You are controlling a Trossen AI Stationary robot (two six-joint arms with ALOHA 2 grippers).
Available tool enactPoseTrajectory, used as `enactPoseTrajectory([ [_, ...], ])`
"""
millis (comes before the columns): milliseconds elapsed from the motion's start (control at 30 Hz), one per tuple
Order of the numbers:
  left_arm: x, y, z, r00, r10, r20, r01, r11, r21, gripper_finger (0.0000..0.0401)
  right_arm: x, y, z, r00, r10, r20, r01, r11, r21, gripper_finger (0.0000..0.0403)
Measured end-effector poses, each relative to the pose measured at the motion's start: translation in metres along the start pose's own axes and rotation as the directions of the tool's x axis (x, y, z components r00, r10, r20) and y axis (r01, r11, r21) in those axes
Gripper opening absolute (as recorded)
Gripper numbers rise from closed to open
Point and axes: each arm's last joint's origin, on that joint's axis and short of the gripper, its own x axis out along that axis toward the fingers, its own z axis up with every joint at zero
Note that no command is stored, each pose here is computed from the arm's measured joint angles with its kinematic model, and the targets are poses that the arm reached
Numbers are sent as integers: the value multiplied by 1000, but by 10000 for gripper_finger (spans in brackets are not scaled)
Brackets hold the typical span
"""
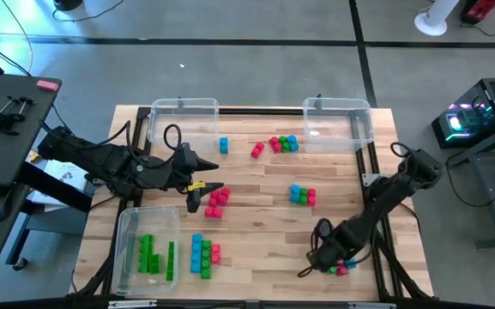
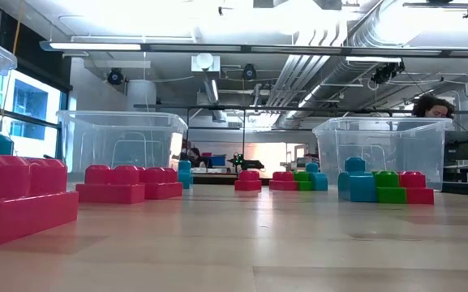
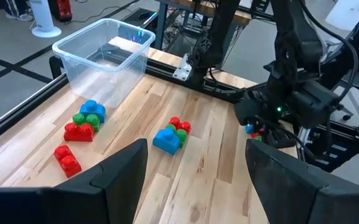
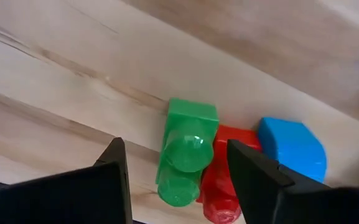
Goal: Sort blocks
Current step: Put the green game piece into the bottom left transparent bin
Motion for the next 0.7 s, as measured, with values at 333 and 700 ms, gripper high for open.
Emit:
enactPoseTrajectory([
  [333, 0, 0, 0, 1000, 1, -1, -1, 1000, 1, 257, 19, 11, -1, 1000, 5, -28, -6, 1000, -31, 151],
  [700, 0, 0, 0, 1000, 2, -4, -2, 1000, 4, 257, 20, 17, 8, 999, 40, -16, -42, 971, -234, 151],
])
